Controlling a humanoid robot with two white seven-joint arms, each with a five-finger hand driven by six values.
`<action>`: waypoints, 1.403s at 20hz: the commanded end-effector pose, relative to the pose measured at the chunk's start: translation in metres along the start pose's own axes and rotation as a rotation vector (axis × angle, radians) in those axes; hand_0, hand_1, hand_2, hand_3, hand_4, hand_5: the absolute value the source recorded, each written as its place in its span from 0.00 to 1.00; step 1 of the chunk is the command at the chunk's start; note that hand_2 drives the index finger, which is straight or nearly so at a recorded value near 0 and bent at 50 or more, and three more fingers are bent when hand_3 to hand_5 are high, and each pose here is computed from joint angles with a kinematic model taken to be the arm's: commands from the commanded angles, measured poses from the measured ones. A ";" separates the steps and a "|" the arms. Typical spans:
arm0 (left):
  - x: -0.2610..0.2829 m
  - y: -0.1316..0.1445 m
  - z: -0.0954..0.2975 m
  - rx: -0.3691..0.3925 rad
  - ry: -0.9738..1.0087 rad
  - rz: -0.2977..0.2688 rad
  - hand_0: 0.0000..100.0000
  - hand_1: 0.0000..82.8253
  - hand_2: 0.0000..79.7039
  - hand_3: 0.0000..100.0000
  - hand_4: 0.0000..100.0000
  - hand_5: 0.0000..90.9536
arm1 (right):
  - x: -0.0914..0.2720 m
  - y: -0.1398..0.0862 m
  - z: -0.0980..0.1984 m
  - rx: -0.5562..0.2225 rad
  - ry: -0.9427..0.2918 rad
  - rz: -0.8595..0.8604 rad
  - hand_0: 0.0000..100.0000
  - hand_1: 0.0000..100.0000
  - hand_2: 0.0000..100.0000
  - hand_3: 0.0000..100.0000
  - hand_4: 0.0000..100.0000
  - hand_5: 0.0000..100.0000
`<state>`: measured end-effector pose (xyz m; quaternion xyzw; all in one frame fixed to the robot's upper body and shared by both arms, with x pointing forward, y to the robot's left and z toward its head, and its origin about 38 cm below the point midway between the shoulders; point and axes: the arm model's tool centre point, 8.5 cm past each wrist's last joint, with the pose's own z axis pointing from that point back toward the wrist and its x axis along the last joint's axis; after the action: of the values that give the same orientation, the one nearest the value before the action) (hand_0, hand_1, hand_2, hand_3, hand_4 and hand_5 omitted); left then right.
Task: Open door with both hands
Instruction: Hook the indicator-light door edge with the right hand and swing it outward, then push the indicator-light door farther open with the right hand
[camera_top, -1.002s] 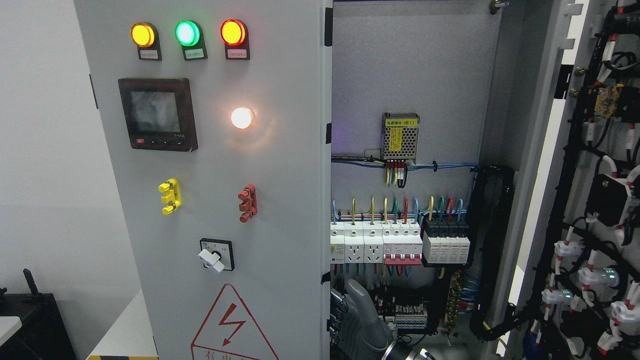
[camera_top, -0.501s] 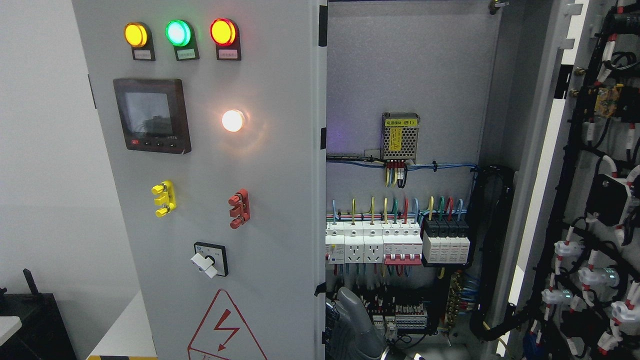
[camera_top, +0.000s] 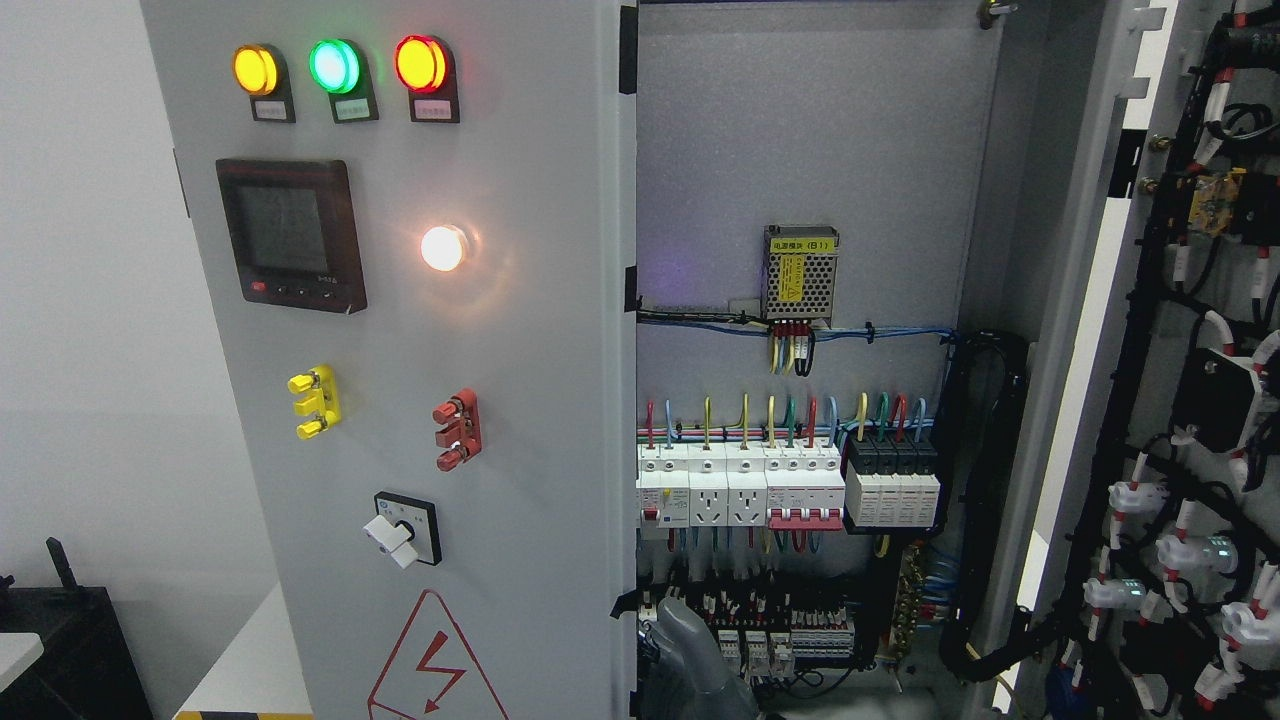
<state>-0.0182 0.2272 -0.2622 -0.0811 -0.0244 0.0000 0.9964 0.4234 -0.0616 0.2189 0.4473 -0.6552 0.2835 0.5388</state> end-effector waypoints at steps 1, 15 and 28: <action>-0.003 0.000 0.000 0.000 0.007 0.002 0.00 0.00 0.00 0.00 0.04 0.00 | 0.000 0.029 -0.009 0.079 -0.010 -0.001 0.00 0.00 0.00 0.00 0.00 0.00; -0.003 0.000 0.000 -0.001 0.007 0.000 0.00 0.00 0.00 0.00 0.04 0.00 | -0.010 0.066 -0.017 0.168 -0.009 -0.025 0.00 0.00 0.00 0.00 0.00 0.00; -0.003 0.000 0.000 -0.001 0.007 0.000 0.00 0.00 0.00 0.00 0.04 0.00 | -0.014 0.105 -0.035 0.268 -0.021 -0.043 0.00 0.00 0.00 0.00 0.00 0.00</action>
<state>-0.0182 0.2272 -0.2622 -0.0812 -0.0244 -0.0003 0.9964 0.3667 -0.0037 0.2223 0.5108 -0.6212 0.3321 0.4929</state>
